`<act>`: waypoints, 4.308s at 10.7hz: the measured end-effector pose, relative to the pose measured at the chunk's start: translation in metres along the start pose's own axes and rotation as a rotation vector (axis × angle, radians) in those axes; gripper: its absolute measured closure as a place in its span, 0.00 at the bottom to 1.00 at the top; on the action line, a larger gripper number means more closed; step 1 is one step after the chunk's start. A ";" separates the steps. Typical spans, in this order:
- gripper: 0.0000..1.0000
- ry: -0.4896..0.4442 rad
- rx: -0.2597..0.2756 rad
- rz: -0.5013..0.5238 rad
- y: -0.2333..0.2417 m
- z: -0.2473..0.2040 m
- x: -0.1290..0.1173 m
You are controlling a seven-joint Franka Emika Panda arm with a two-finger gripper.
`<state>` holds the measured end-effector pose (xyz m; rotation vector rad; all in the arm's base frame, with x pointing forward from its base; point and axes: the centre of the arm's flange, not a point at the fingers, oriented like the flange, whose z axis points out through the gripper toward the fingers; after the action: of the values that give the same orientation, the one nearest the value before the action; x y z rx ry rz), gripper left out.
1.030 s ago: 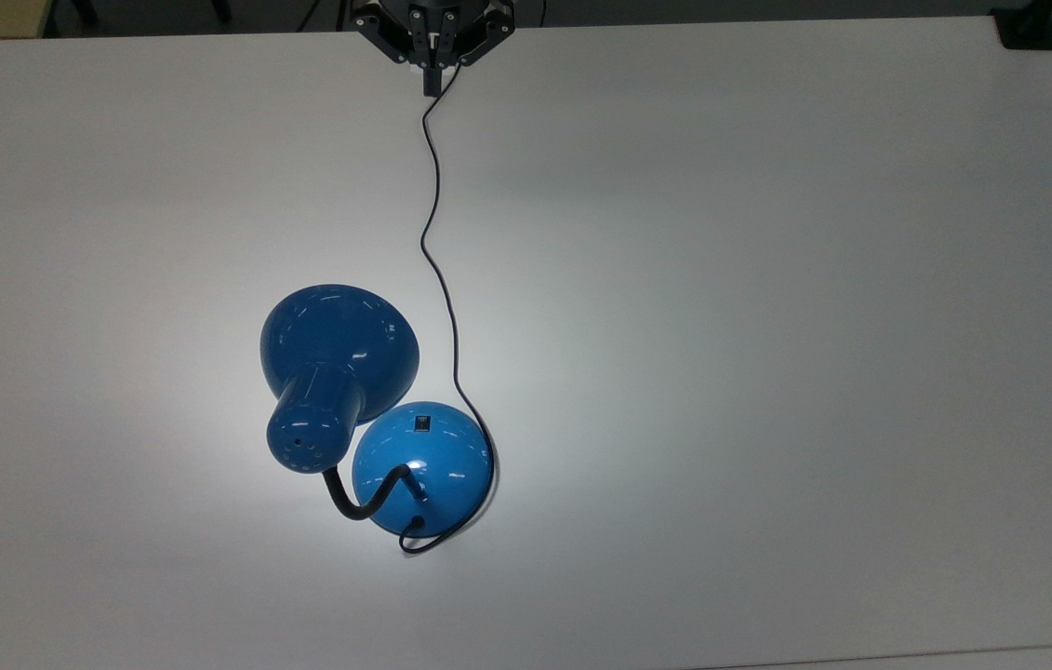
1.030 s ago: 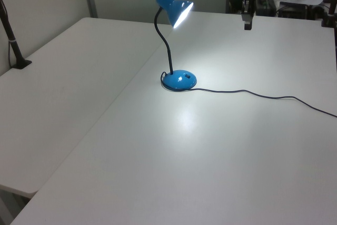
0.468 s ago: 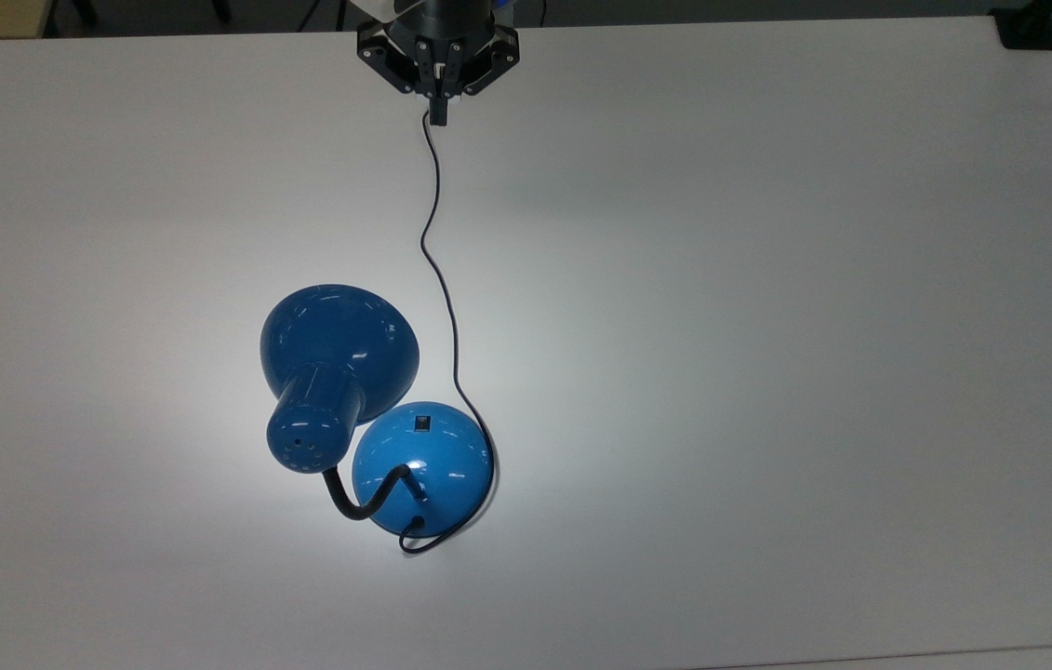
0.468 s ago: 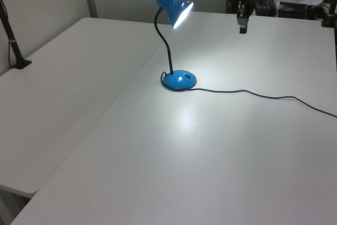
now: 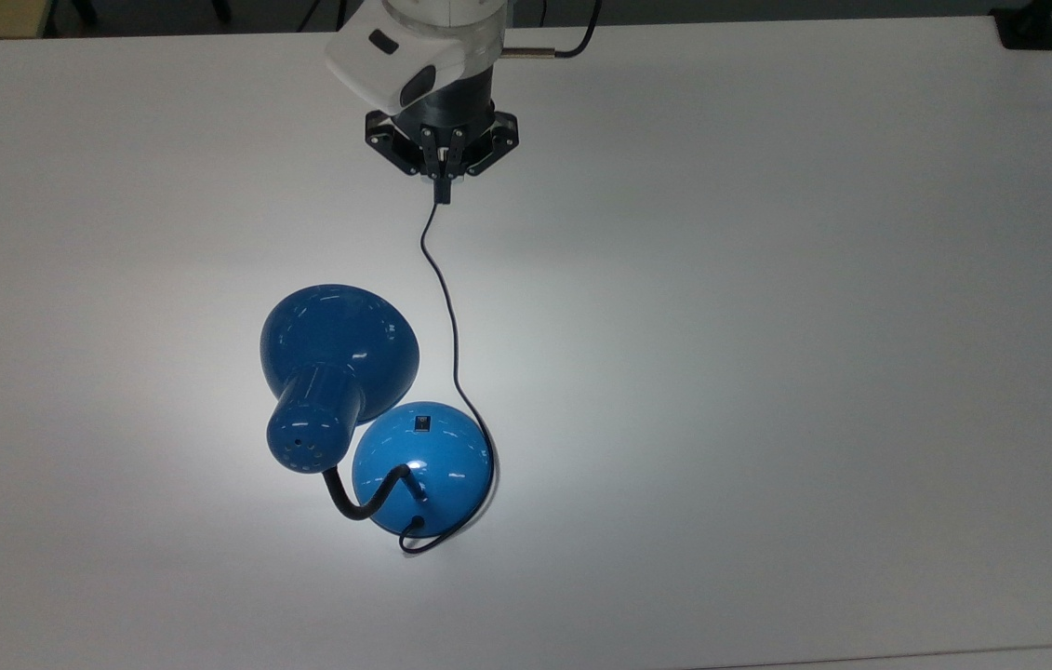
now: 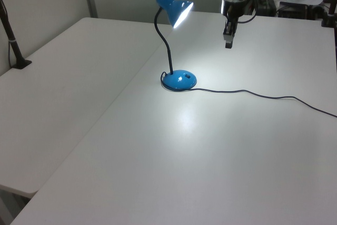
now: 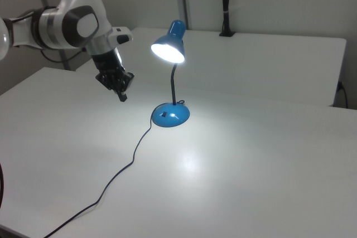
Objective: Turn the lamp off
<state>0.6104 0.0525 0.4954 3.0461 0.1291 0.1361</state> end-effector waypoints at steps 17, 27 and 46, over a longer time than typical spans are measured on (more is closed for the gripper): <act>0.99 0.407 0.052 0.125 0.026 0.172 0.062; 0.99 0.431 0.054 0.119 0.026 0.187 0.064; 0.96 0.086 0.015 0.083 0.013 0.063 0.027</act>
<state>0.6441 0.0361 0.4369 3.0625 0.0091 0.2731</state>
